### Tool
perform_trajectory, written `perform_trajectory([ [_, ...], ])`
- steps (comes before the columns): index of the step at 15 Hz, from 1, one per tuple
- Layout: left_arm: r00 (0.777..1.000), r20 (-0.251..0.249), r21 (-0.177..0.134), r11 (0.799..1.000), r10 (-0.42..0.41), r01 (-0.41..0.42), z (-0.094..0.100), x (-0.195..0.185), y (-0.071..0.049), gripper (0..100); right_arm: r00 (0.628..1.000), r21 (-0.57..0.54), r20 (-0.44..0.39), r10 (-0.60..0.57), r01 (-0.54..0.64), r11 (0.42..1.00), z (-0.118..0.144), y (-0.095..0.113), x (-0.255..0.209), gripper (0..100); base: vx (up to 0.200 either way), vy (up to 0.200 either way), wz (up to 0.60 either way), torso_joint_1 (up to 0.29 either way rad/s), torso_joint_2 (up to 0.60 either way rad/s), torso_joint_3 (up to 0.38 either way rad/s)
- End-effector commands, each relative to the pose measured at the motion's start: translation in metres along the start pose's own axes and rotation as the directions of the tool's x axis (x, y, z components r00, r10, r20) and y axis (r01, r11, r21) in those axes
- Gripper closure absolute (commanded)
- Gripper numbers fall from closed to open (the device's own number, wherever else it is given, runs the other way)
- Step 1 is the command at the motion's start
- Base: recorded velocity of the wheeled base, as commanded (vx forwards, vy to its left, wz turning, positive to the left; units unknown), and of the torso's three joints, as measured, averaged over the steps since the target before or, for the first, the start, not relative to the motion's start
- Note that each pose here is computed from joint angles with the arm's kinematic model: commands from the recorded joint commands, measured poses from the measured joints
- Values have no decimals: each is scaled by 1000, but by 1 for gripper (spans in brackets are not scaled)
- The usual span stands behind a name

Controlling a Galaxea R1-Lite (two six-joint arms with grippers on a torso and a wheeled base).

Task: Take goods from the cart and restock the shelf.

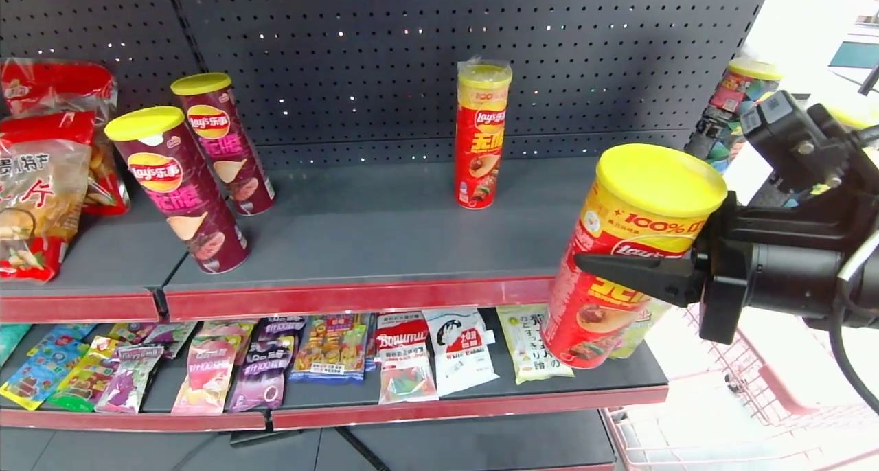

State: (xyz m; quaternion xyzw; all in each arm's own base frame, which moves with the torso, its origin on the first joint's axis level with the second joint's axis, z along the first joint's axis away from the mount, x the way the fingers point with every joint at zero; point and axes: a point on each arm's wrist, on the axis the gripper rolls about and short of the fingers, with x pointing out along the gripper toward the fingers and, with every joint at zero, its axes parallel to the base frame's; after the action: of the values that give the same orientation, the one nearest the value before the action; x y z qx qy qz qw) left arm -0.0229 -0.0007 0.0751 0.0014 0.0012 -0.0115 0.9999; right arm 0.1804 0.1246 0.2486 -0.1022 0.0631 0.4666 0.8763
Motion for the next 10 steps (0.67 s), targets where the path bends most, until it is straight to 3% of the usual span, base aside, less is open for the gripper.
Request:
perform_trajectory([
  [1,1000,-1,0,1000,0,0,0,0,0,0,1000,-4,8,2,-2,1000,1,1,-2,100,200,0,0,7,2,2],
  [8,1000,-1,-1,1000,0,0,0,0,0,0,1000,-5,11,1,-1,1000,1,2,-4,100,200,0,0,2,1,3],
  [10,1000,-1,-1,1000,0,0,0,0,0,0,1000,-4,10,2,-2,1000,1,2,-5,100,0,0,0,0,0,0],
])
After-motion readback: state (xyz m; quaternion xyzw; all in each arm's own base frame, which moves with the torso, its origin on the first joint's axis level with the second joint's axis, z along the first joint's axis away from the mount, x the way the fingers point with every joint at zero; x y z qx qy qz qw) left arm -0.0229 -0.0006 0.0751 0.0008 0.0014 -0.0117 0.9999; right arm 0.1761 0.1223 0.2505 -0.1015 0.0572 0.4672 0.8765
